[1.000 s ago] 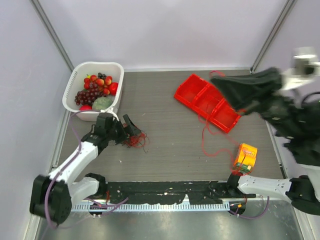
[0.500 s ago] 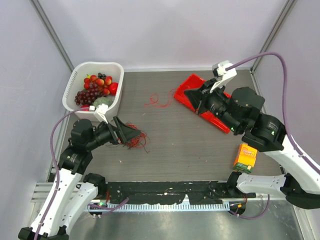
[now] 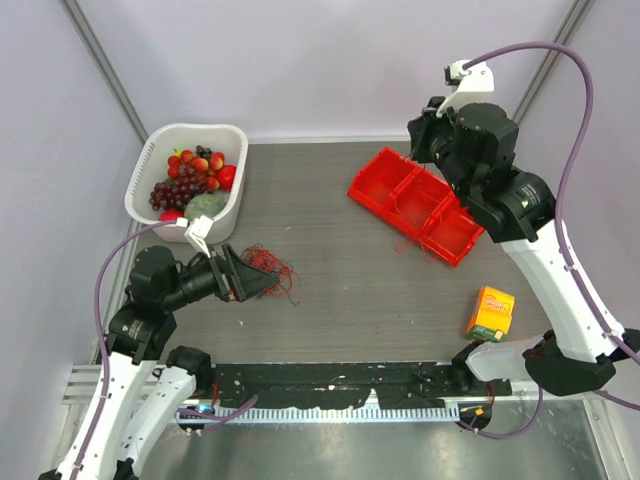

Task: Untangle the cables
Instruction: Untie the cable, then place the cable in the bin.

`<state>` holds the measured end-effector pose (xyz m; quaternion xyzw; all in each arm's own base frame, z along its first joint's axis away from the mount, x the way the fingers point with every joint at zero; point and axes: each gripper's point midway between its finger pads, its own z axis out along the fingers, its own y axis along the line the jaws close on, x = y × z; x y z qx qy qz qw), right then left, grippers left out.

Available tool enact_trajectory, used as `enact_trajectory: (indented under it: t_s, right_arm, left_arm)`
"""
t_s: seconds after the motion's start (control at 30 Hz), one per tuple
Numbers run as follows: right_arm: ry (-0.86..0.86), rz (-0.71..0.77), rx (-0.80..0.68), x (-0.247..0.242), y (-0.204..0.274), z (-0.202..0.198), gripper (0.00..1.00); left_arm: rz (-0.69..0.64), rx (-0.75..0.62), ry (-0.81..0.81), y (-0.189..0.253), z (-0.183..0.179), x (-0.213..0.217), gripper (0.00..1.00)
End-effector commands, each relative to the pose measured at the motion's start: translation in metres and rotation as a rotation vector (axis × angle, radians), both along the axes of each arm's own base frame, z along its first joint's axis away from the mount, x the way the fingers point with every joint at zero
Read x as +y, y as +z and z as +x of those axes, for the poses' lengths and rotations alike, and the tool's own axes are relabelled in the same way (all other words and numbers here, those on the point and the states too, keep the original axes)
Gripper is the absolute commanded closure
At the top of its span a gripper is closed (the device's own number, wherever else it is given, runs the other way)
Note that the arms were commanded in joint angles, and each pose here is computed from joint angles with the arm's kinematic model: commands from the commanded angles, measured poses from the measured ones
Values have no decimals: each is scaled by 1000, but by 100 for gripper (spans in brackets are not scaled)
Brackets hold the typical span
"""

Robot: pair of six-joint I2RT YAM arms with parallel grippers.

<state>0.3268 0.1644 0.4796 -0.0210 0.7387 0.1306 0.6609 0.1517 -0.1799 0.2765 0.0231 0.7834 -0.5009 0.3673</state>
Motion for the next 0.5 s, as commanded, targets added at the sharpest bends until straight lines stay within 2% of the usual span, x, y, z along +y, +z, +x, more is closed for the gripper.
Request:
enact_trajectory:
  t_s: [0.0, 0.17, 0.47]
  right_arm:
    - [-87, -4, -36, -38, 21, 1, 99]
    - [-182, -26, -29, -72, 16, 8, 99]
    - [-211, 6, -22, -98, 20, 38, 99]
  left_arm:
    - [-21, -45, -67, 17, -15, -3, 1]
    - [7, -65, -79, 22, -18, -1, 0]
    - [31, -67, -82, 20, -18, 0, 0]
